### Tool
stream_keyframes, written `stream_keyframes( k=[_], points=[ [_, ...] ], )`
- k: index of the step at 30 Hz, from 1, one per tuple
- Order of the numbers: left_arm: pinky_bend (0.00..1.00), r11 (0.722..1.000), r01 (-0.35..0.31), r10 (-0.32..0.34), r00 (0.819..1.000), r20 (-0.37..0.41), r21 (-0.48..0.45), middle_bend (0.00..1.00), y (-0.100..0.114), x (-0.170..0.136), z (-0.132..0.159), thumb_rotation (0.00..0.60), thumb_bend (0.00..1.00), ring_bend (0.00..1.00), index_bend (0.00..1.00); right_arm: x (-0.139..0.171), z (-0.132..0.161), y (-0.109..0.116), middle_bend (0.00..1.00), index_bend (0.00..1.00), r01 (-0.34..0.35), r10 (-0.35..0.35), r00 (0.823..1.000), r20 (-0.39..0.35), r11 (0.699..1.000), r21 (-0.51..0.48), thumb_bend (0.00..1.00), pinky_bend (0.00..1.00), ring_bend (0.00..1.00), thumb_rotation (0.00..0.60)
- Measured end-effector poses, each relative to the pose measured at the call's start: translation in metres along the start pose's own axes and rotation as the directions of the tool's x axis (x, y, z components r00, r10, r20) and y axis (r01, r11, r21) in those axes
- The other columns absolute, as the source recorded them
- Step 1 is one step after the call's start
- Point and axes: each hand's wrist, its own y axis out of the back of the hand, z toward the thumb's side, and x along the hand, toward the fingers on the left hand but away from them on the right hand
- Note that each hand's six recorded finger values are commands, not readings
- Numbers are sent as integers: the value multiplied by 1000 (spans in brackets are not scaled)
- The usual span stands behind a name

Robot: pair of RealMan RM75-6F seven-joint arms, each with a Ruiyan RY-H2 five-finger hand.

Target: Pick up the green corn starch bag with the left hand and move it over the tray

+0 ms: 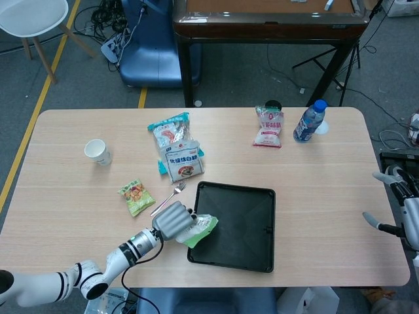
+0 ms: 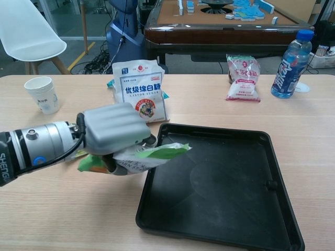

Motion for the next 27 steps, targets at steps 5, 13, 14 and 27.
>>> stream_keyframes(
  k=[5, 13, 14, 27],
  points=[
    [913, 972, 25, -26, 1000, -1, 233, 697, 1, 7, 2, 600, 242, 711, 455, 0, 0, 0, 286, 240, 2, -2, 1000, 1, 1000, -1, 89, 168, 121, 600],
    [913, 851, 51, -68, 998, 13, 522, 691, 3, 10, 14, 600, 254, 713, 442, 2, -1, 1, 286, 240, 7, -7, 1000, 2, 1000, -4, 89, 168, 121, 600],
    [913, 837, 50, -71, 997, 17, 545, 690, 3, 10, 16, 600, 255, 713, 441, 2, -2, 1, 286, 240, 7, -7, 1000, 3, 1000, -4, 89, 168, 121, 600],
    [913, 596, 21, -92, 995, 42, 803, 671, -2, 5, 36, 600, 297, 693, 441, 4, -4, 2, 287, 240, 13, -13, 1000, 10, 1000, -8, 89, 168, 121, 600]
  ],
)
